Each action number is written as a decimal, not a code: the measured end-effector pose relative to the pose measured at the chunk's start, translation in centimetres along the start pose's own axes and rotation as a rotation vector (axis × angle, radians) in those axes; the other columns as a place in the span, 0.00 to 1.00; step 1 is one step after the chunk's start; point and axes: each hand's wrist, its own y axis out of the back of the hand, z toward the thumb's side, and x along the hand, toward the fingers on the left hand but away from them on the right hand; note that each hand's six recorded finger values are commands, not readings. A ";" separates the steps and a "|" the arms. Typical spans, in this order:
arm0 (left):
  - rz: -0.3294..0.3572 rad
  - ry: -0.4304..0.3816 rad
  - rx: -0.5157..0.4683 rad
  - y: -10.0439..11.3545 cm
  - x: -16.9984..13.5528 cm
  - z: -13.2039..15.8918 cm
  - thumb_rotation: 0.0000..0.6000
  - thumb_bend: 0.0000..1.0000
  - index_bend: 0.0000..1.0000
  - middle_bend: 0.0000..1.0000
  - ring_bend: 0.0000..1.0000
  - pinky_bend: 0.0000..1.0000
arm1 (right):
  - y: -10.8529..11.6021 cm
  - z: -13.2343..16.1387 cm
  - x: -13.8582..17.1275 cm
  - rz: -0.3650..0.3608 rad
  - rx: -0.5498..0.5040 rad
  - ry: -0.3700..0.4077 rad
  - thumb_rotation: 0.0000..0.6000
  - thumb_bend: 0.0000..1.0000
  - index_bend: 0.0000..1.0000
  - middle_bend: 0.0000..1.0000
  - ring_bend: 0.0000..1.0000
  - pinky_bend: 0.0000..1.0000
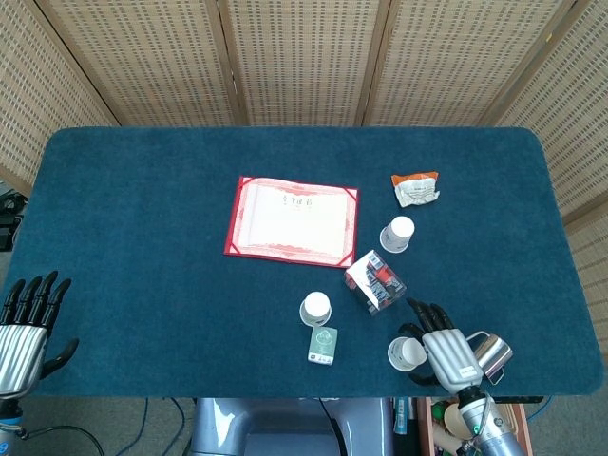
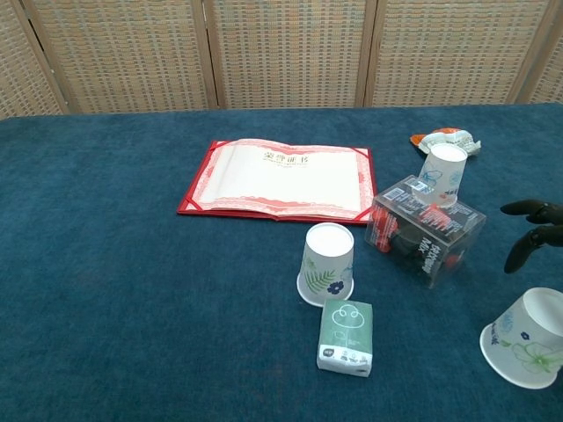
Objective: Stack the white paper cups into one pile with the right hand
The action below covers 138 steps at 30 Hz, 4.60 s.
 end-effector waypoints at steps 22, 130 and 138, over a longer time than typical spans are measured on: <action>0.003 -0.003 0.002 0.0 0.0 0.0 1.00 0.27 0.00 0.00 0.00 0.00 | -0.8 -0.6 -0.6 0.016 0.000 -0.018 1.00 0.09 0.39 0.00 0.00 0.00; -0.037 -0.006 -0.015 -0.5 0.0 -0.2 1.00 0.27 0.00 0.00 0.00 0.00 | 3.6 16.0 -12.0 -0.120 0.077 0.207 1.00 0.09 0.34 0.00 0.00 0.00; -0.036 -0.008 -0.014 -0.6 -0.1 -0.3 1.00 0.27 0.00 0.00 0.00 0.00 | 3.8 15.3 -12.0 -0.118 0.104 0.186 1.00 0.09 0.30 0.00 0.00 0.00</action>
